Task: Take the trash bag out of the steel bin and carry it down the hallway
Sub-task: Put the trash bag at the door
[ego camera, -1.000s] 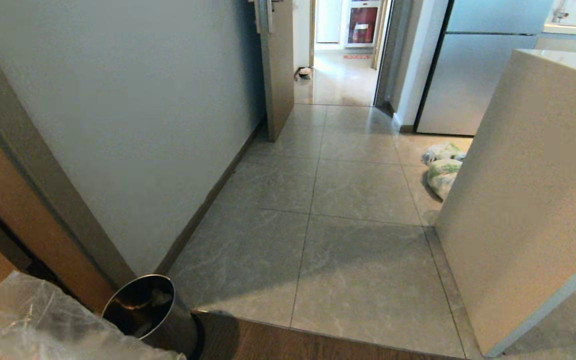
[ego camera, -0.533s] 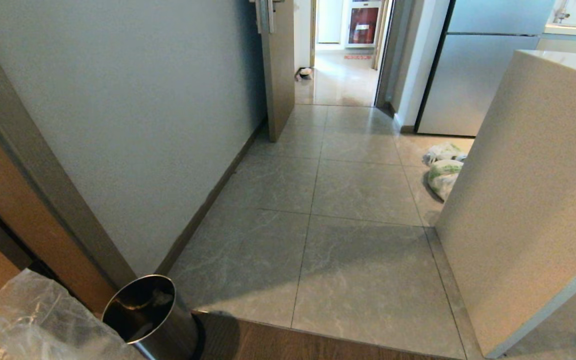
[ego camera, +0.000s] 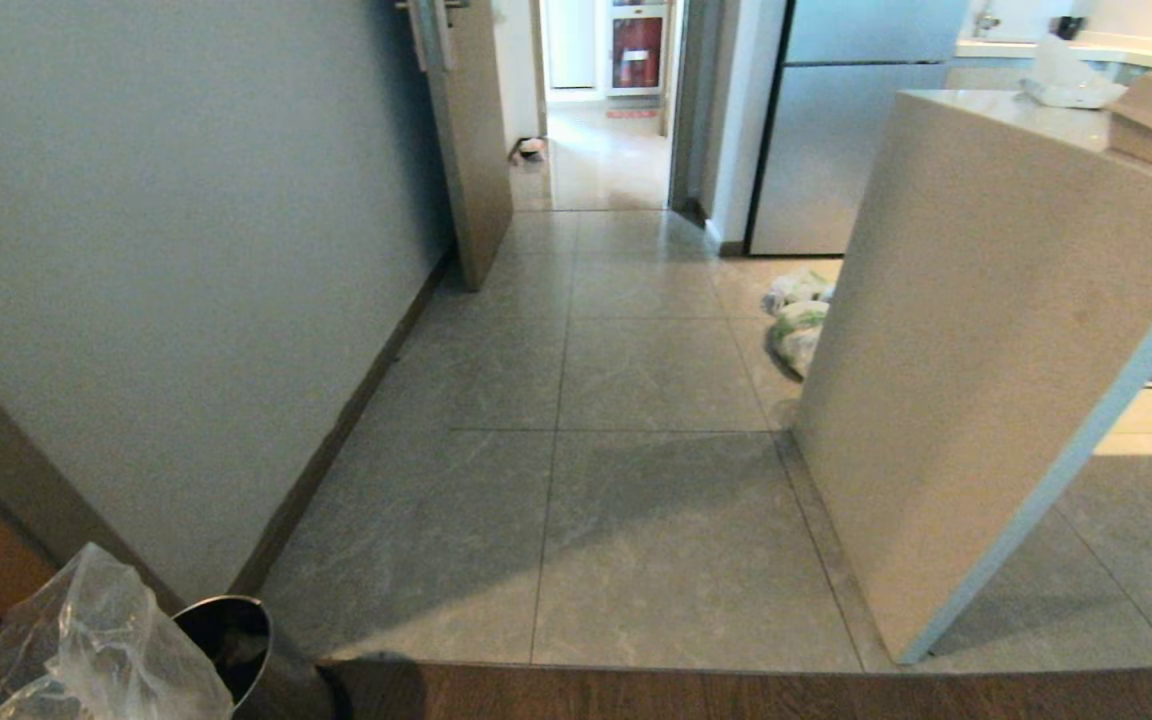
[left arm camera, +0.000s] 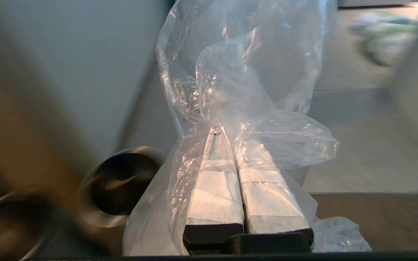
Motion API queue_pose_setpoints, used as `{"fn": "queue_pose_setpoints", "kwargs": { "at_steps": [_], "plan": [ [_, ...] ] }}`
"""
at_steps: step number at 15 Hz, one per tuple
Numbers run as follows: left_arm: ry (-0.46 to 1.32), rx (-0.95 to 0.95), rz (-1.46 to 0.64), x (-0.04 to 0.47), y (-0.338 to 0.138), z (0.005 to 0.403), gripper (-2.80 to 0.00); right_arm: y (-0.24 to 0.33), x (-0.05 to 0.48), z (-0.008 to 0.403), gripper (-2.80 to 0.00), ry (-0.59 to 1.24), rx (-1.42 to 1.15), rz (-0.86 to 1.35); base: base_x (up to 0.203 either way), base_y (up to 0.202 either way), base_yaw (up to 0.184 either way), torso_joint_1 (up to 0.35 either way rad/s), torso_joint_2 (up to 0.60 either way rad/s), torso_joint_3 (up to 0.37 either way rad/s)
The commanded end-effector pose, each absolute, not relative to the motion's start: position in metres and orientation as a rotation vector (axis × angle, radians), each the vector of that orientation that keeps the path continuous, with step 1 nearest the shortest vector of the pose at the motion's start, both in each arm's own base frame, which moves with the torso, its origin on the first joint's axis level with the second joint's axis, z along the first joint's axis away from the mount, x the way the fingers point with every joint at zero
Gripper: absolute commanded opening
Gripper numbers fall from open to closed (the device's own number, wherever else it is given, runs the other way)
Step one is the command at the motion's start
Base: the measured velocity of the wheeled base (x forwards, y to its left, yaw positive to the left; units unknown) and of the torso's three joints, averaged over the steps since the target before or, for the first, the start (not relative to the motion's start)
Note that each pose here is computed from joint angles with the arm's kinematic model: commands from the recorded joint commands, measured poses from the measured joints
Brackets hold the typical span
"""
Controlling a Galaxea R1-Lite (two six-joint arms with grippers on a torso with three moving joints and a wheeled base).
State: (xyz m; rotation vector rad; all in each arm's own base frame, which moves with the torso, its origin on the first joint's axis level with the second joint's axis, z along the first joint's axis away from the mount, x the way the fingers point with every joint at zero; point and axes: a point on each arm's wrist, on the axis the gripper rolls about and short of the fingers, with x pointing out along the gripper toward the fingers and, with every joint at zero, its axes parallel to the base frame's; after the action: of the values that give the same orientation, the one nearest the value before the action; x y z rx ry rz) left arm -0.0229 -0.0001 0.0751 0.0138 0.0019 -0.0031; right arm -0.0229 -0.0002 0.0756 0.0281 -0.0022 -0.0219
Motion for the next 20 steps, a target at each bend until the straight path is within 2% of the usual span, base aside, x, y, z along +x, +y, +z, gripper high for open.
{"fn": "queue_pose_setpoints", "kwargs": {
  "at_steps": [1,5,16,20],
  "plan": [
    [0.005,0.014,-0.003,-0.0227,-0.0001,0.0747,-2.8,-0.0002,-0.0227,0.0748,-2.8,0.0,0.028,-0.023,0.0,0.014,-0.215,0.007,0.0,0.007],
    [0.005,0.014,-0.003,-0.0227,-0.0001,0.0747,-2.8,-0.0002,-0.0227,0.0748,-2.8,0.0,0.026,-0.022,-0.001,0.005,-0.153,0.003,0.0,0.004],
    [0.003,0.017,-0.003,-0.0227,-0.0001,0.0749,-2.8,-0.0001,-0.0227,0.0755,-2.8,-0.004,0.029,-0.017,0.0,0.0,0.0,0.0,0.0,-0.004],
    [0.003,0.015,-0.002,-0.0227,0.0,0.0749,-2.8,-0.0002,-0.0228,0.0753,-2.8,-0.004,0.035,-0.021,0.001,-0.003,0.045,0.028,-0.25,-0.219]
  ]
}}
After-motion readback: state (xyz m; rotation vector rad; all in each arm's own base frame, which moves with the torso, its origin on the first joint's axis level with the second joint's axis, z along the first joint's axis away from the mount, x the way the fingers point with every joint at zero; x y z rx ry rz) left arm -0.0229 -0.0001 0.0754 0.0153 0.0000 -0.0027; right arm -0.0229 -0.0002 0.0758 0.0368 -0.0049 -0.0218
